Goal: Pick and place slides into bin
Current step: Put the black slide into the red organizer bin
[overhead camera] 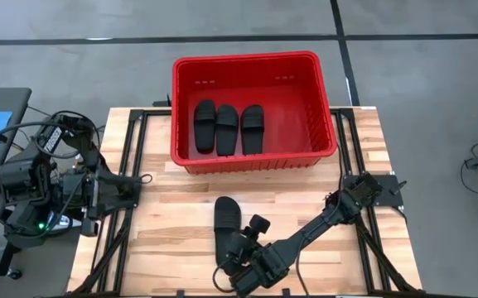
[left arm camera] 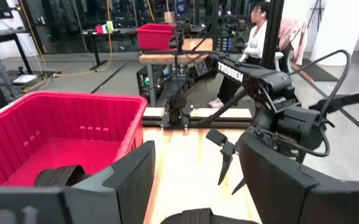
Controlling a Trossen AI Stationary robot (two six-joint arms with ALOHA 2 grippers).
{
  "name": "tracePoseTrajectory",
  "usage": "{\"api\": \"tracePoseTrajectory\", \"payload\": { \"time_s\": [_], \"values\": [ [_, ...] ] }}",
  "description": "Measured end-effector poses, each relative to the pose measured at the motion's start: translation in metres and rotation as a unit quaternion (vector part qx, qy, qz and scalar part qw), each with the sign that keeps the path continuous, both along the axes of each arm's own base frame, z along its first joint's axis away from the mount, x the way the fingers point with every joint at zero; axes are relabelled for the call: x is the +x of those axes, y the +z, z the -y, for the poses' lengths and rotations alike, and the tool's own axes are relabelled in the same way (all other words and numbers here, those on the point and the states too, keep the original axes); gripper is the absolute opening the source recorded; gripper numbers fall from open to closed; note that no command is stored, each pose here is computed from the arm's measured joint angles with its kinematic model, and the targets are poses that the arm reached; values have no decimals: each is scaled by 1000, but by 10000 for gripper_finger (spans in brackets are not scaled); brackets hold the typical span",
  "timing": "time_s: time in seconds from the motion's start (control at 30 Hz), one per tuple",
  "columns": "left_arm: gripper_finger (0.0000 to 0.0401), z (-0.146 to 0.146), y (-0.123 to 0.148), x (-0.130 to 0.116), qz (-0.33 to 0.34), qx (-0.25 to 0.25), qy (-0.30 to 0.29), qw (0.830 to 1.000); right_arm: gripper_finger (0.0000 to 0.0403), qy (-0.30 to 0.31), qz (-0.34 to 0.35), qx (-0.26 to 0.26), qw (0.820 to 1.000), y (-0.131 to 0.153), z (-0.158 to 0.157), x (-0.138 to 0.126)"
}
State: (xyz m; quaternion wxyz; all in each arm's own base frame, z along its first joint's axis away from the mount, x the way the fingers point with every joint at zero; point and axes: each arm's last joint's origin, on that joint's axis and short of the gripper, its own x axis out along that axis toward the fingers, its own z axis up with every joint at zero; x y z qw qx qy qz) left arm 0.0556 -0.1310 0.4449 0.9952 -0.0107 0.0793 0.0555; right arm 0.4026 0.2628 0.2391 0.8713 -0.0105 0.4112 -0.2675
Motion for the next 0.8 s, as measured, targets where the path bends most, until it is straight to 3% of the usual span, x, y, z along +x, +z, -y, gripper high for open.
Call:
{"api": "tracePoseTrajectory", "payload": {
  "time_s": [0.57, 0.8],
  "values": [
    [224, 1, -1, 0, -13, -1, -8, 1000, 147, 34, -41, -10, 999, -1, 14, 10],
    [224, 1, -1, 0, -13, -3, -8, 1000, 142, 40, -58, 15, 997, -38, 12, 29]
  ]
}}
